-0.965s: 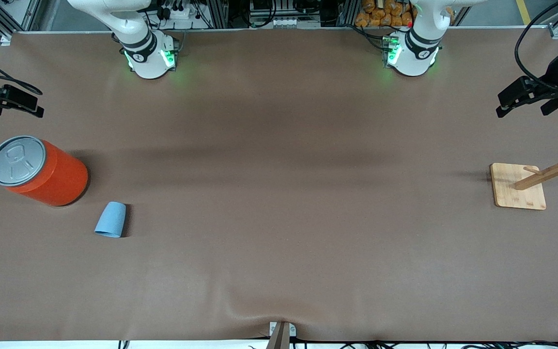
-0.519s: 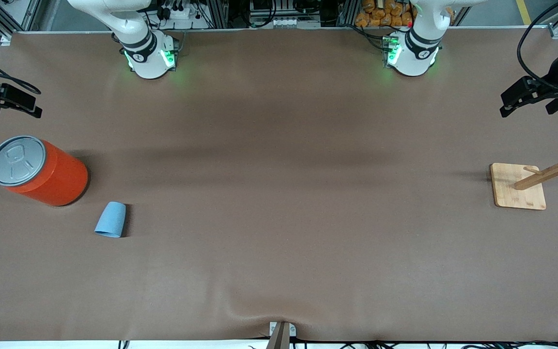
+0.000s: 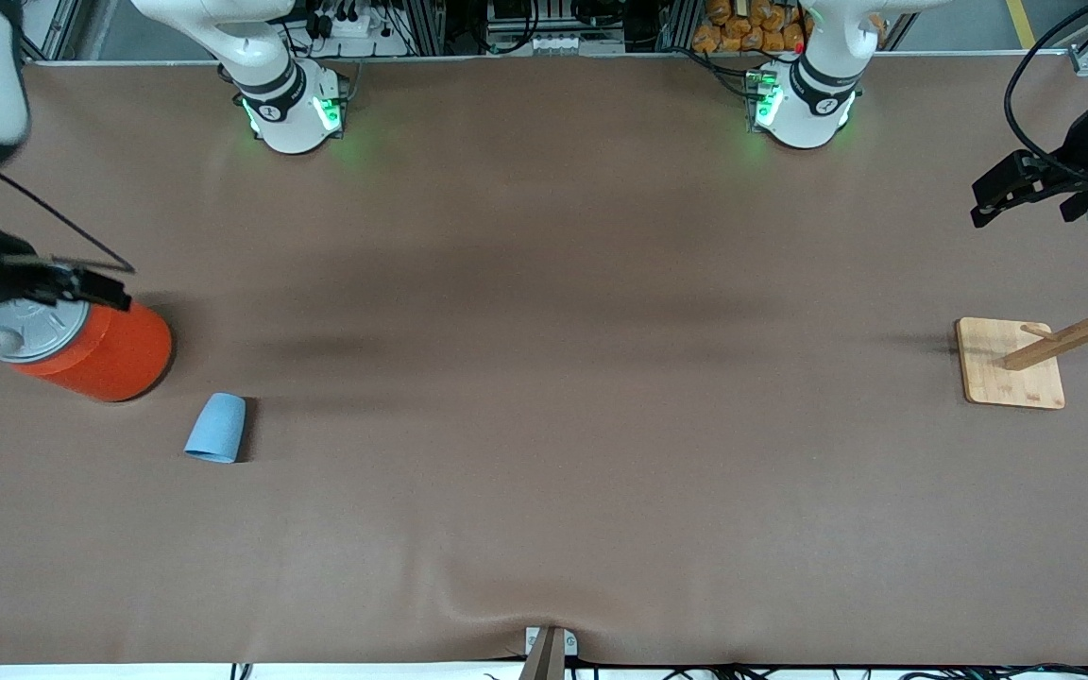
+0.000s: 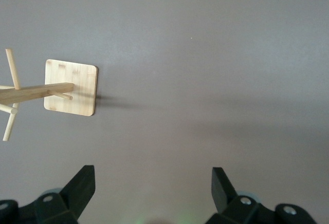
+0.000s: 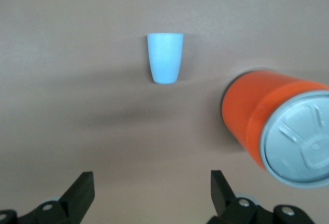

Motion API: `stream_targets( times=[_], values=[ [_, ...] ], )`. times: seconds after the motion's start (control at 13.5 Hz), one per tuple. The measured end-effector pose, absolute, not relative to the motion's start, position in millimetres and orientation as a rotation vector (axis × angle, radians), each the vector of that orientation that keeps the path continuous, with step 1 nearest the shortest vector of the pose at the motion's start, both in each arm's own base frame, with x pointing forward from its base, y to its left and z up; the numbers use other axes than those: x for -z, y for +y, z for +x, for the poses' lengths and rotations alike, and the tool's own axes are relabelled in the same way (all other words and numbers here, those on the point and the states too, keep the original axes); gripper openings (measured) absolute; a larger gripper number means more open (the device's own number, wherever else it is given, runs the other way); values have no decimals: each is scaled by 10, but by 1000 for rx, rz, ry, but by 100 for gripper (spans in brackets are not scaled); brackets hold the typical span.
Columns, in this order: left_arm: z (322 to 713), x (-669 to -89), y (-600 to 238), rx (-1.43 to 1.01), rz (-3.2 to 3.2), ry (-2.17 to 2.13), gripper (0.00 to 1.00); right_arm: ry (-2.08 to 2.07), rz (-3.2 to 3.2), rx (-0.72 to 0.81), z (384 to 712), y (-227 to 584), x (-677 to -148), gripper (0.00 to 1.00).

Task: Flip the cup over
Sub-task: 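Reach the right gripper down to the light-blue cup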

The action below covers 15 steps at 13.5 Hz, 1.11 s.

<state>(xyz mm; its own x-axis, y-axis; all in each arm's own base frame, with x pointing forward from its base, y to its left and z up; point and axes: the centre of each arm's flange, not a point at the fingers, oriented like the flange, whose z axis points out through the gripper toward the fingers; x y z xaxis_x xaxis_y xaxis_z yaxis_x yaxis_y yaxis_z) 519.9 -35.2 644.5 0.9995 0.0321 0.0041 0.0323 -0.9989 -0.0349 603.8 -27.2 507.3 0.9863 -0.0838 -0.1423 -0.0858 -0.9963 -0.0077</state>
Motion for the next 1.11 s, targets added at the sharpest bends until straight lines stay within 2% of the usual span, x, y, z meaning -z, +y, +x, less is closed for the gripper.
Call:
stream_targets(
  times=[0.15, 0.52, 0.89, 1.11],
  values=[
    [5201, -6437, -354, 2, -3106, -46, 100, 100, -3123, -235, 6230, -206, -4666, 100],
    [5208, -6415, -357, -6, -3106, -46, 100, -88, -3100, -151, 6663, -167, -3596, 100],
    [5209, -6409, -357, -9, -3106, -45, 100, -104, -3109, -173, 6794, -320, -2642, 100],
    [5209, -6409, -357, -9, -3106, -45, 100, -112, -3112, -179, 6806, -352, -2384, 100]
  ],
)
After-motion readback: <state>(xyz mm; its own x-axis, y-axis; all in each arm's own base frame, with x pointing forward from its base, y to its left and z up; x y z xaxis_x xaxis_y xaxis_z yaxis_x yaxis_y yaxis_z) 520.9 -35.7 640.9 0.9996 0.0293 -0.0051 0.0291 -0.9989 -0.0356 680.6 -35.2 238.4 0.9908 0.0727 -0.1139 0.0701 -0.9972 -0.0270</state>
